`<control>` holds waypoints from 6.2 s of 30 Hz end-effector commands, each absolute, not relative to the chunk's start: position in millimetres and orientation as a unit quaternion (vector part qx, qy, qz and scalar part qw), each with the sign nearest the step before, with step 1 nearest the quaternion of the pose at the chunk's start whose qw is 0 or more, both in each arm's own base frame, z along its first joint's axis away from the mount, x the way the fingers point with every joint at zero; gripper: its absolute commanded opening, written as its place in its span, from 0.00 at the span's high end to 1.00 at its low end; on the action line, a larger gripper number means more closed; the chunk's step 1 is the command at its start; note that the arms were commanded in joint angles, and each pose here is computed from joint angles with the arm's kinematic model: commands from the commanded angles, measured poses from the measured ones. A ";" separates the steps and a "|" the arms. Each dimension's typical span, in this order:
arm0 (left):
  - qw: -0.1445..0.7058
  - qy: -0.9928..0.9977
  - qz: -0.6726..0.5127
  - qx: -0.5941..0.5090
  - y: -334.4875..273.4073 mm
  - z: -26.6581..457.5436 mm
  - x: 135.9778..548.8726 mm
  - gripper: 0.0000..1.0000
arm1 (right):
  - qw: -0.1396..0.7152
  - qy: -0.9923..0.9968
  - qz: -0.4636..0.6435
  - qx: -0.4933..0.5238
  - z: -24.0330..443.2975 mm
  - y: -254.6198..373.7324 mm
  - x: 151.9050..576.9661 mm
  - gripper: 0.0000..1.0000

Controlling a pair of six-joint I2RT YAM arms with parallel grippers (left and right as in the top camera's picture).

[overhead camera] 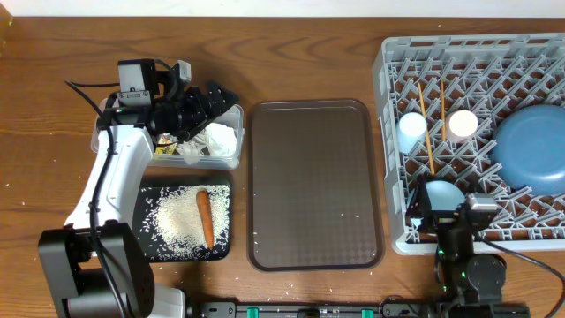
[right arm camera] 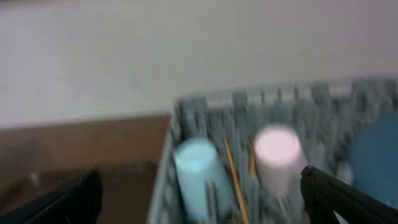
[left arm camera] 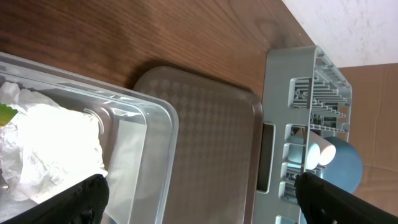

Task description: Sort waste into correct bins and load items into the dishwasher rack

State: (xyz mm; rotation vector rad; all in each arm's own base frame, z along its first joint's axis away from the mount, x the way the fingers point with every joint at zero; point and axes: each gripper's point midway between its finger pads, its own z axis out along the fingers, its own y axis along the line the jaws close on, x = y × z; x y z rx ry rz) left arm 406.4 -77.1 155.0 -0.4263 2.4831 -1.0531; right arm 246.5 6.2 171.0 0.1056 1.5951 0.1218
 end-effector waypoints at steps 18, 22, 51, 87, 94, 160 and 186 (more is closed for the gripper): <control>0.207 0.888 -0.382 -0.150 -77.0 159.5 407.2 0.02 | 0.680 0.728 0.033 0.078 157.1 -11.8 246.0 0.01; 0.207 0.888 -0.382 -0.150 -77.0 159.4 407.1 0.02 | 0.680 0.728 0.033 0.077 157.0 -11.8 246.0 0.01; 0.202 0.891 -0.380 -0.143 -84.4 157.8 405.0 0.02 | 0.679 0.729 0.033 0.078 156.6 -11.8 246.1 0.01; 0.541 0.780 -0.314 -0.024 -95.1 216.6 290.5 0.02 | 0.679 0.729 0.033 0.077 156.6 -11.8 246.1 0.01; 0.632 0.715 -0.298 0.032 -91.2 195.2 255.6 0.02 | 0.679 0.729 0.033 0.078 156.6 -11.8 246.1 0.01; 0.651 0.758 0.005 -0.045 10.0 137.0 243.5 0.02 | 0.679 0.729 0.033 0.078 156.6 -11.8 246.1 0.01; 0.651 0.758 0.005 -0.044 10.0 137.2 243.5 0.02 | 0.679 0.729 0.033 0.077 156.6 -11.8 246.1 0.01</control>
